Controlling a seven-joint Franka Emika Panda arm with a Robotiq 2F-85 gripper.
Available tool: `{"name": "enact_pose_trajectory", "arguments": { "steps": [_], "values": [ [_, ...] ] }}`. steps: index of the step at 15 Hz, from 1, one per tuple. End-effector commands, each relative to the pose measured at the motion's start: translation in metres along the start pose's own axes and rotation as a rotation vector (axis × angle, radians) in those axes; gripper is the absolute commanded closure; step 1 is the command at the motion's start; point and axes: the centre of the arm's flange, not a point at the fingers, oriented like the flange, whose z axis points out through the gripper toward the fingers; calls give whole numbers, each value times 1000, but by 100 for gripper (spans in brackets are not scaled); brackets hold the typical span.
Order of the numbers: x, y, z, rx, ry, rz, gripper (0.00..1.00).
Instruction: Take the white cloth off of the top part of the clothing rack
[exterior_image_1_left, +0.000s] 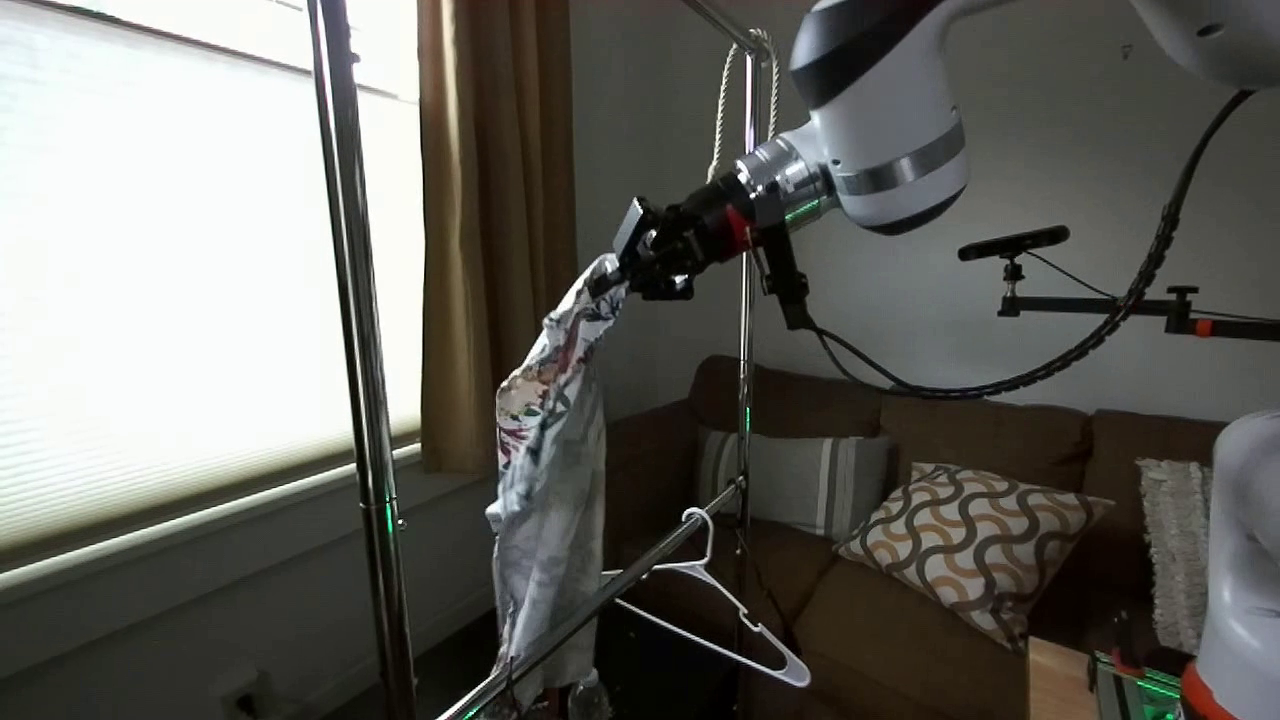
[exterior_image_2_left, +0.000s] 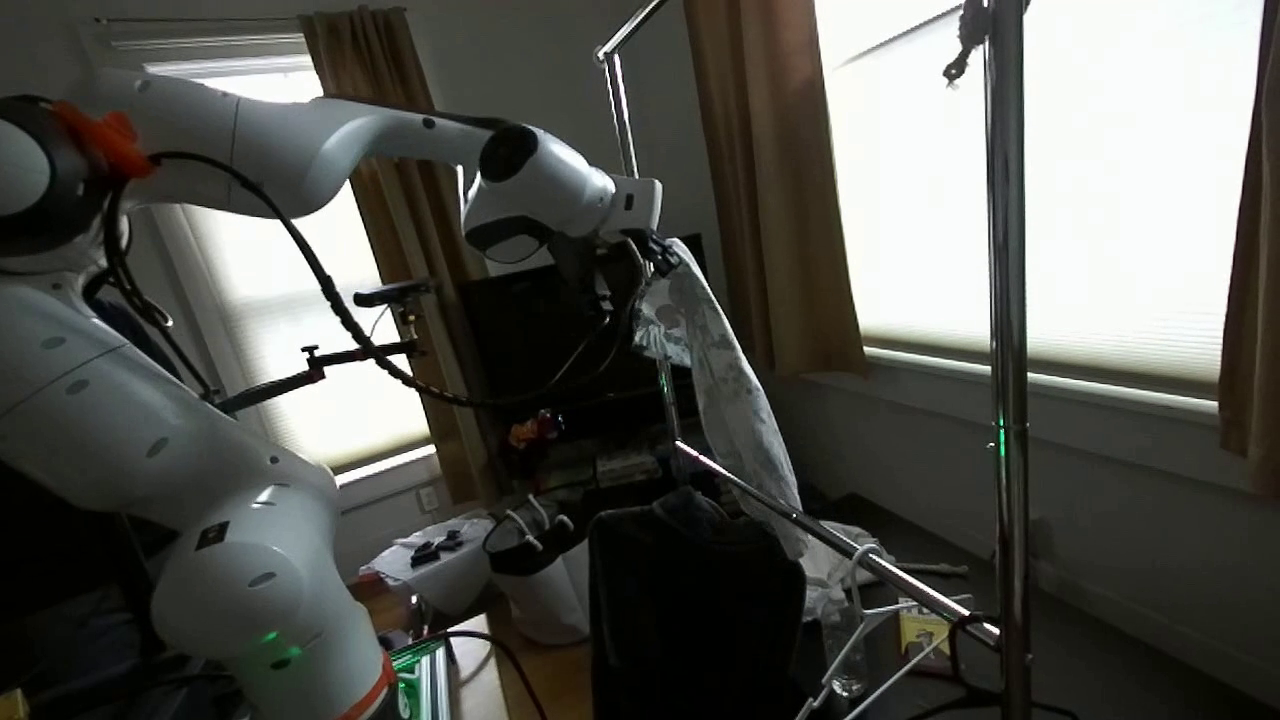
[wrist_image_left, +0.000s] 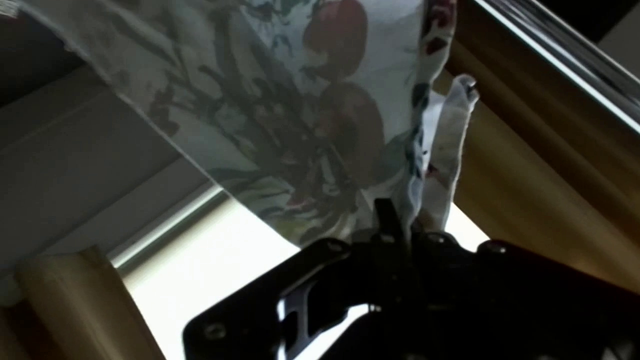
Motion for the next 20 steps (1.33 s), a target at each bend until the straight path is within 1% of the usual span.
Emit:
{"name": "enact_pose_trajectory", "arguments": {
  "steps": [1, 3, 4, 6, 10, 12, 13, 14, 15, 20],
  "values": [
    [-10, 34, -10, -184, -83, 24, 99],
    [-13, 67, -7, -302, -65, 56, 99],
    [-13, 78, -10, -355, -61, 72, 99],
    [-16, 96, -20, -458, -91, 101, 99],
    [-42, 128, -37, -644, -265, 113, 99],
    [-57, 146, -48, -751, -344, 129, 99],
    [-63, 158, -54, -811, -370, 146, 99],
    [-46, 154, -33, -737, -334, 129, 99],
    [-47, 158, -37, -752, -339, 133, 97],
    [-45, 154, -34, -731, -341, 129, 97]
  ]
}}
